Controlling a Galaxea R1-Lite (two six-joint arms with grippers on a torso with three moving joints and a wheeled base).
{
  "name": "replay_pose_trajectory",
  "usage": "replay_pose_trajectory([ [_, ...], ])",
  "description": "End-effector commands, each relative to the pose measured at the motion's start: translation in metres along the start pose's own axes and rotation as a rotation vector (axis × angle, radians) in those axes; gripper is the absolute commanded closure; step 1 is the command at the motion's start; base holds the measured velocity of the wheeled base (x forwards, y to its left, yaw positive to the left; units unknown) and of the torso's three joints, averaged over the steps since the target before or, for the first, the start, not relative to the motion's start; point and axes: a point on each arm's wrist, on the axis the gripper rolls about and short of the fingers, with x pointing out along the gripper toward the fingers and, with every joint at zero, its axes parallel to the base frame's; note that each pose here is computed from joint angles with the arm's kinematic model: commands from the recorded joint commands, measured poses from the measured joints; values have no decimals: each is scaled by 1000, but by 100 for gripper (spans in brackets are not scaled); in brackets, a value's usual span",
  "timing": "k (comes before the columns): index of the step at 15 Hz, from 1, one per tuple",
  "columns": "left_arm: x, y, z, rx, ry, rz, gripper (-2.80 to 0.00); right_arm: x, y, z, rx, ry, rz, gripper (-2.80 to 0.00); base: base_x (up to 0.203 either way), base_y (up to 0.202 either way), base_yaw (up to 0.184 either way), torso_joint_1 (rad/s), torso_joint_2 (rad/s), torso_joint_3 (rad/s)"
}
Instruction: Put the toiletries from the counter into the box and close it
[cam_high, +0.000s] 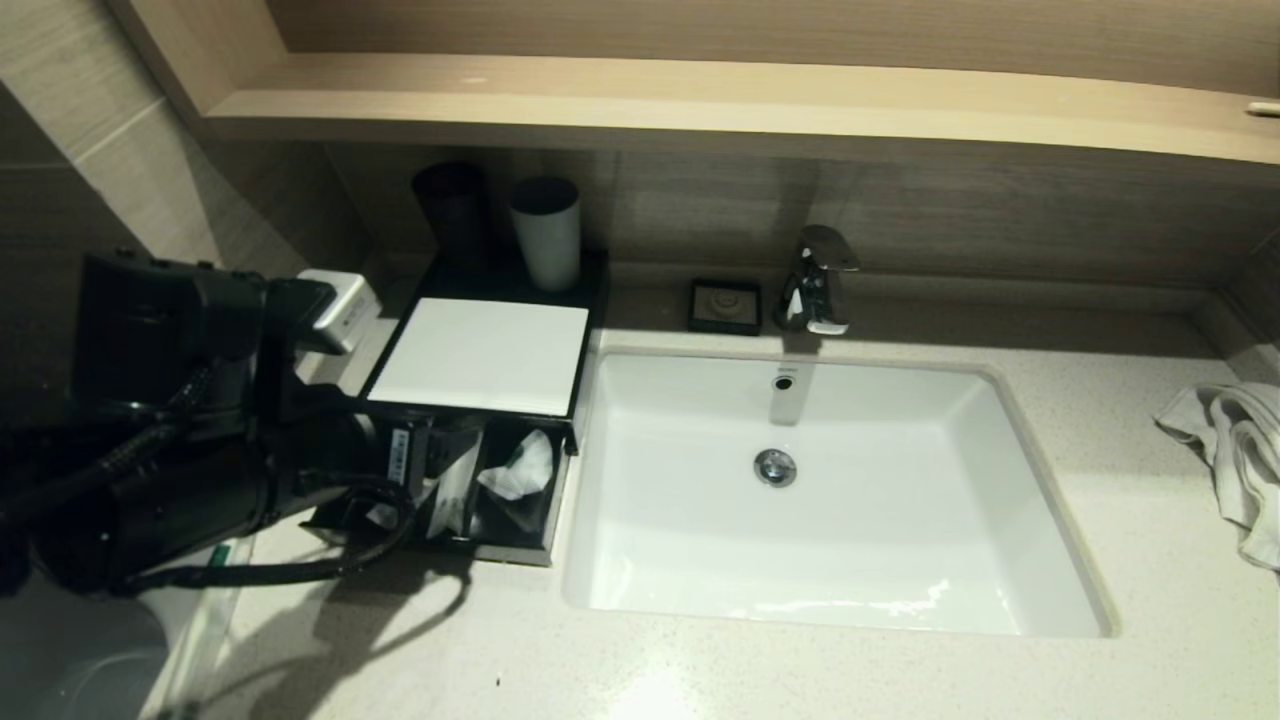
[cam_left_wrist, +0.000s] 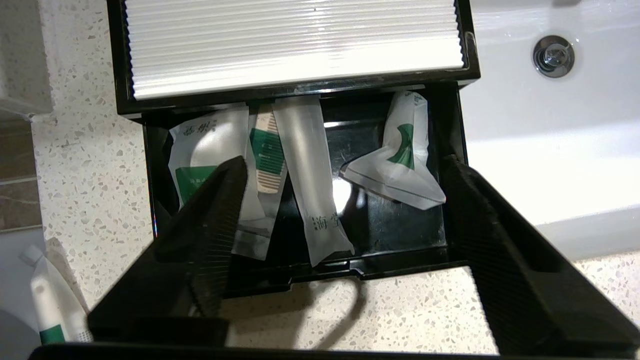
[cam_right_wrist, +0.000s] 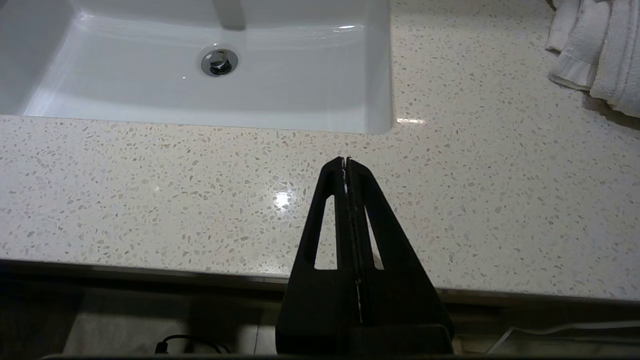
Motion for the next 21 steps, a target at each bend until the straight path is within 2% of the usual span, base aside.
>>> replay_pose_trajectory([
  [1, -8, 2, -4, -3, -4, 3, 0, 0, 0, 0, 0, 0, 0, 0, 0, 0, 0, 0, 0, 0],
  [6, -26, 9, -41, 10, 68, 34, 0, 0, 0, 0, 0, 0, 0, 0, 0, 0, 0, 0, 0, 0],
  [14, -61, 17, -62, 14, 92, 56, 0, 0, 0, 0, 0, 0, -1, 0, 0, 0, 0, 0, 0, 0],
  [17, -68, 20, -79, 23, 161, 61, 0, 0, 0, 0, 0, 0, 0, 0, 0, 0, 0, 0, 0, 0],
  [21, -57, 18, -90, 11, 257, 70, 0, 0, 0, 0, 0, 0, 0, 0, 0, 0, 0, 0, 0, 0],
])
